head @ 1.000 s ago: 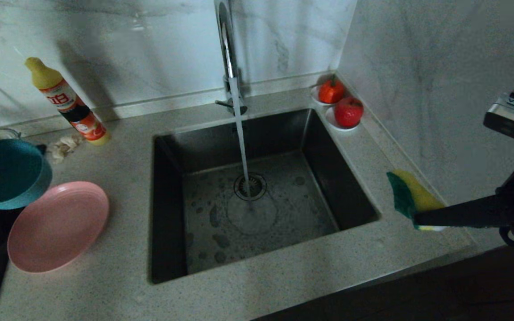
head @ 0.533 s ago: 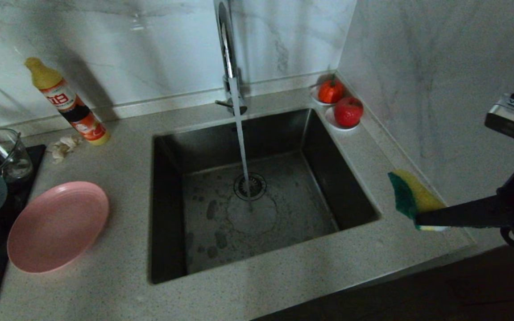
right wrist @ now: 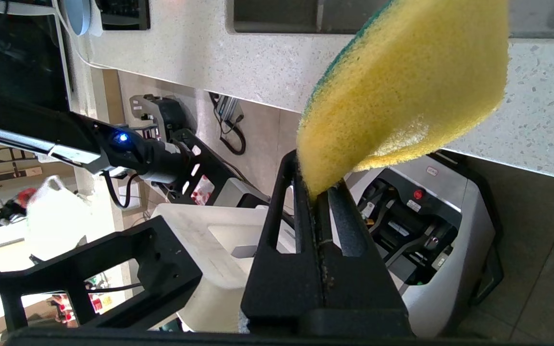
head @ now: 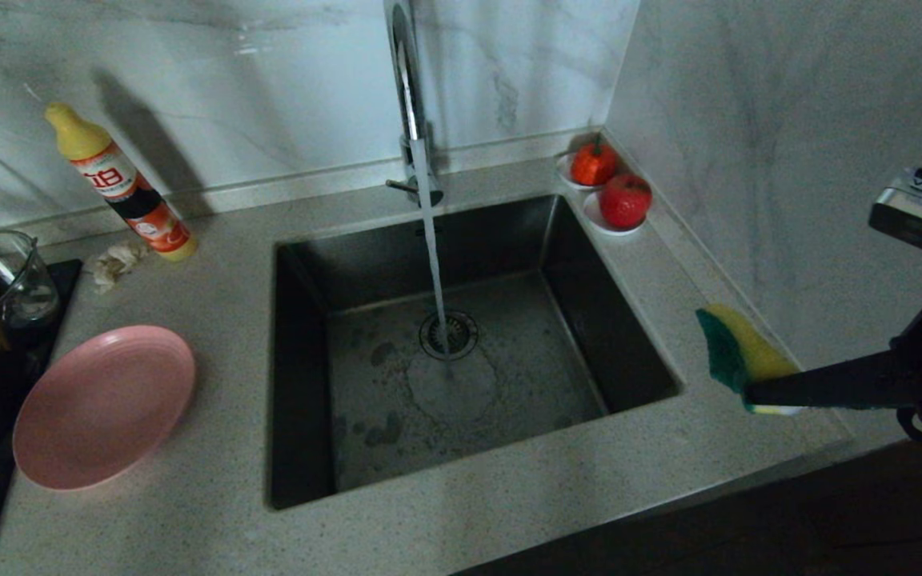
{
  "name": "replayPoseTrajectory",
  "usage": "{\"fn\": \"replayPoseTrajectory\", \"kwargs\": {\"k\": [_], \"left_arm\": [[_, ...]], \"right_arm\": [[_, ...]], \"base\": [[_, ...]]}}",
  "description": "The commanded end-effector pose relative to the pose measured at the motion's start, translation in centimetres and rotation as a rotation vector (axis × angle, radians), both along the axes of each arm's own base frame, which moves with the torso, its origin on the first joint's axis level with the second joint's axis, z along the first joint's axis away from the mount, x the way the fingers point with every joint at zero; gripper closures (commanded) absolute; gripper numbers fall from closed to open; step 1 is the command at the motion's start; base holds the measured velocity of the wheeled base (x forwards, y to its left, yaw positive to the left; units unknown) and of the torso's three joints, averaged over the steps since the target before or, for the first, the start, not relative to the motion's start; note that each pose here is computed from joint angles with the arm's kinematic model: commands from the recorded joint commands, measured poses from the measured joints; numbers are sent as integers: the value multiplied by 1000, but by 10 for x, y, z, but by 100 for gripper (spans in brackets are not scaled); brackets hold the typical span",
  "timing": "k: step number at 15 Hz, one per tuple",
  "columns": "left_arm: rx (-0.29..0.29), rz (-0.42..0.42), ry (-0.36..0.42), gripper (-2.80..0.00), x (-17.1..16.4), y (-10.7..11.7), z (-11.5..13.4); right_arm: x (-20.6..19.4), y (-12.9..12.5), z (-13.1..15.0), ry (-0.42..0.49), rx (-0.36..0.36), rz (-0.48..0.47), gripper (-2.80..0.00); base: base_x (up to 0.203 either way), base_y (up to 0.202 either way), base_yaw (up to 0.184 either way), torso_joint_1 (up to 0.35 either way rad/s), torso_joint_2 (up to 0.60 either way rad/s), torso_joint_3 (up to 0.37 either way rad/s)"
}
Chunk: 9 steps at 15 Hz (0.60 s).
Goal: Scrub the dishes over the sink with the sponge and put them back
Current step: Place the bowl on the table
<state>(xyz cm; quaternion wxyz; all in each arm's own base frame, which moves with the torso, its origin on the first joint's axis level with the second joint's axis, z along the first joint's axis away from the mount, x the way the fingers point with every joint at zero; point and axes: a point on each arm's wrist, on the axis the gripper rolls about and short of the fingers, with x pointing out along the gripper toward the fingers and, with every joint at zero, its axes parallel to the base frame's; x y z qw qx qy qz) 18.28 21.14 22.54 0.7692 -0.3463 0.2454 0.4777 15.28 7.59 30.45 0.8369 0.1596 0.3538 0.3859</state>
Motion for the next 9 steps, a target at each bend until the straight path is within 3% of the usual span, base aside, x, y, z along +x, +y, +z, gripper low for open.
{"fn": "replayPoseTrajectory", "kwargs": {"k": [1, 3, 7, 9], "left_arm": [[-83, 35, 62, 0, 7, 20, -29], [-138, 49, 99, 0, 11, 32, -49], [-233, 1, 76, 0, 18, 43, -69], [-238, -2, 71, 0, 22, 49, -75]], "right_arm": [[-1, 0, 1, 1, 3, 2, 0], [-1, 0, 1, 1, 3, 2, 0], [-1, 0, 1, -2, 3, 3, 0], [-1, 0, 1, 0, 2, 3, 0]], "base": [[0, 0, 0, 0, 0, 0], [0, 0, 0, 0, 0, 0], [0, 0, 0, 0, 0, 0], [0, 0, 0, 0, 0, 0]]}}
